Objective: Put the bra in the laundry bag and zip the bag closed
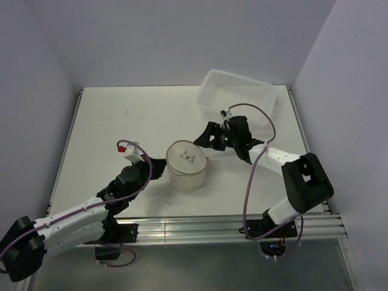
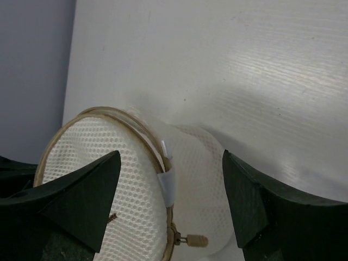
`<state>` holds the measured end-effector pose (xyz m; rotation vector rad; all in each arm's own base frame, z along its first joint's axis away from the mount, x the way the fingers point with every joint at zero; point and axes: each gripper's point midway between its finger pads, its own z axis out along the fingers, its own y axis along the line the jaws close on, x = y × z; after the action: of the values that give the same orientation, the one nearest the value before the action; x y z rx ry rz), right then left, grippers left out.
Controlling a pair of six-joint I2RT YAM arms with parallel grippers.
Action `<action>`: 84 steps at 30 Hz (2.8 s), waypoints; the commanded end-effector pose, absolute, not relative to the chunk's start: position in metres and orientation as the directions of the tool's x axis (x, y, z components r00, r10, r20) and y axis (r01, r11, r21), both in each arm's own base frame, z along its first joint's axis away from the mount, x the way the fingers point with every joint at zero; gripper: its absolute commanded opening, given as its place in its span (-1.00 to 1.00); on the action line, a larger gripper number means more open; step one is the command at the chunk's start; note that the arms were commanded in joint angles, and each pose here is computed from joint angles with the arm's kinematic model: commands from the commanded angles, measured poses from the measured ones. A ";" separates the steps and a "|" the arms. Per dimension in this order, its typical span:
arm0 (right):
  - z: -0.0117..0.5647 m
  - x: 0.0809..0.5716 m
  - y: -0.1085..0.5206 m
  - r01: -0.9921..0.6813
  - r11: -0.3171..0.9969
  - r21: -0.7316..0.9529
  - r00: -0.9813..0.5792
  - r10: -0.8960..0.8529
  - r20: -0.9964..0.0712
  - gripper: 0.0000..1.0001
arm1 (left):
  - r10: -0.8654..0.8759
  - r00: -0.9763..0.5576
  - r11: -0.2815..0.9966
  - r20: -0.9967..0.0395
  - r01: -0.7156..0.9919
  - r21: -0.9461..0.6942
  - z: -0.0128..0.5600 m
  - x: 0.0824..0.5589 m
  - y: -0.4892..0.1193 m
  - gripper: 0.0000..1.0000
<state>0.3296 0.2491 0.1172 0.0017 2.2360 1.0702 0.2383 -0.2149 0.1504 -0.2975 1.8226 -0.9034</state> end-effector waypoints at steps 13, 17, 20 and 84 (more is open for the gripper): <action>0.148 0.303 0.263 -0.330 0.452 0.829 -0.796 0.339 -0.501 -0.34 | -0.567 -0.408 0.704 -0.715 0.211 -0.678 0.163 0.265 -0.212 -1.00; 0.164 0.296 0.255 -0.348 0.451 0.822 -0.758 0.381 -0.530 -0.70 | -0.548 -0.387 0.728 -0.741 0.216 -0.651 0.171 0.282 -0.213 -1.00; 0.165 0.287 0.246 -0.316 0.449 0.836 -0.745 0.428 -0.512 -0.95 | -0.534 -0.374 0.744 -0.758 0.218 -0.632 0.177 0.299 -0.215 -1.00; 0.136 0.234 0.227 -0.130 0.460 0.878 -0.580 0.683 -0.444 0.46 | -0.619 -0.585 0.380 -0.524 0.361 -0.852 0.197 0.219 -0.296 -0.99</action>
<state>0.2258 0.2233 0.1160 0.5372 1.9428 1.1813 0.2239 -0.2875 0.1759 -0.2994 1.8024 -1.2624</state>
